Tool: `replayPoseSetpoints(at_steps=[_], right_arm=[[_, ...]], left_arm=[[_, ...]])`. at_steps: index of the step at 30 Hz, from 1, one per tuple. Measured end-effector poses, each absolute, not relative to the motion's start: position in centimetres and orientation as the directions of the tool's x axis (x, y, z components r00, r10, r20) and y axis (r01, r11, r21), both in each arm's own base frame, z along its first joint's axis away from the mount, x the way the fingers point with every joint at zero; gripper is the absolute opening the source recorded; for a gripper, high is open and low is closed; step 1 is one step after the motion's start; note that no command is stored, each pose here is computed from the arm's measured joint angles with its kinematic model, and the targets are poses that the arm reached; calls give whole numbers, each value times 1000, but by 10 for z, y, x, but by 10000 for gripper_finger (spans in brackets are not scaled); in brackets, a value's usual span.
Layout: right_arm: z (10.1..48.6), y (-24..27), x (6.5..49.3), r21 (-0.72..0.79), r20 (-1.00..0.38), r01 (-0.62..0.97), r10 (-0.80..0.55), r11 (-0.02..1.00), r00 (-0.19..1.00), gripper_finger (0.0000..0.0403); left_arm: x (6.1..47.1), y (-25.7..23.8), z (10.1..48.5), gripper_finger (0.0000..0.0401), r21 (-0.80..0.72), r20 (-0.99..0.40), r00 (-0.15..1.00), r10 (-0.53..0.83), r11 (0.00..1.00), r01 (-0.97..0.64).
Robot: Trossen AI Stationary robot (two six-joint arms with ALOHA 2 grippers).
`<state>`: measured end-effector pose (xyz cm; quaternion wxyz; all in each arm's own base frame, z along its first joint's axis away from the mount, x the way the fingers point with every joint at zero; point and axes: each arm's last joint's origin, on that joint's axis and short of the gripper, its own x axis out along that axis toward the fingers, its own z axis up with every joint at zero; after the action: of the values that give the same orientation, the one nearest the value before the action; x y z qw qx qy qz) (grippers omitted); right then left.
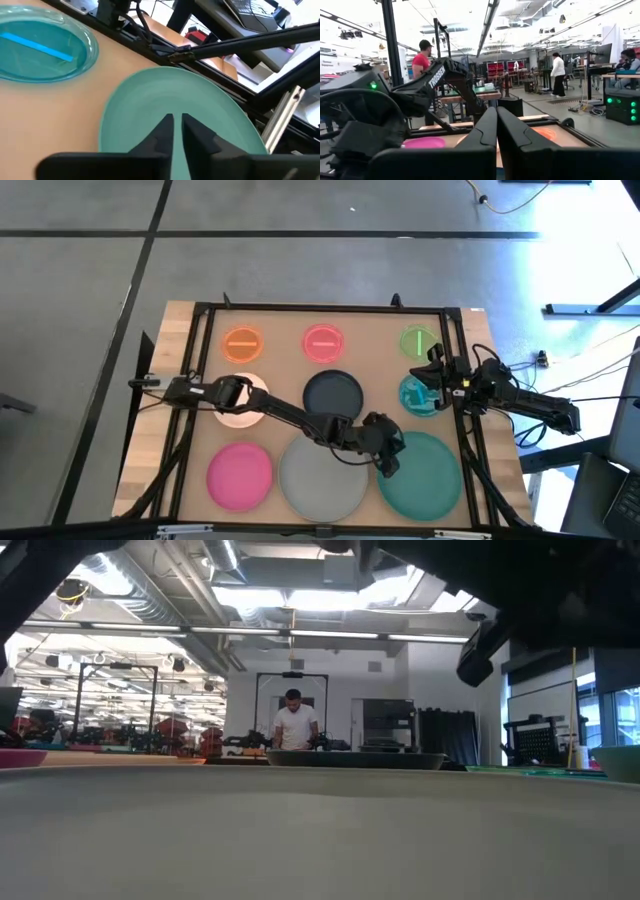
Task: Stack plastic plates
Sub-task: Stack the dark green plate on top of the gray plate
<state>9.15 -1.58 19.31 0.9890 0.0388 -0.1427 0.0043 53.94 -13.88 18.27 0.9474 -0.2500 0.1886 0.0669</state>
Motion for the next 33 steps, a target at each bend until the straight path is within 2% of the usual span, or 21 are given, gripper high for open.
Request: replayPoseSetpoints(at_steps=[6,10,18,33], right_arm=[[192,-16,92,65,274,-6,-12,998,962,3],[191,-16,92,69,260,-4,-14,998,965,3],[189,-16,93,88,246,-6,-16,996,969,3],[187,-17,93,103,224,20,-43,994,974,3]], left_arm=[[536,-141,177,117,-433,-448,893,38,865,-254],[534,-141,171,143,-398,-484,872,76,869,-296],[526,-140,159,144,-343,-587,801,121,859,-381],[520,-143,132,144,-429,-572,818,57,829,-358]])
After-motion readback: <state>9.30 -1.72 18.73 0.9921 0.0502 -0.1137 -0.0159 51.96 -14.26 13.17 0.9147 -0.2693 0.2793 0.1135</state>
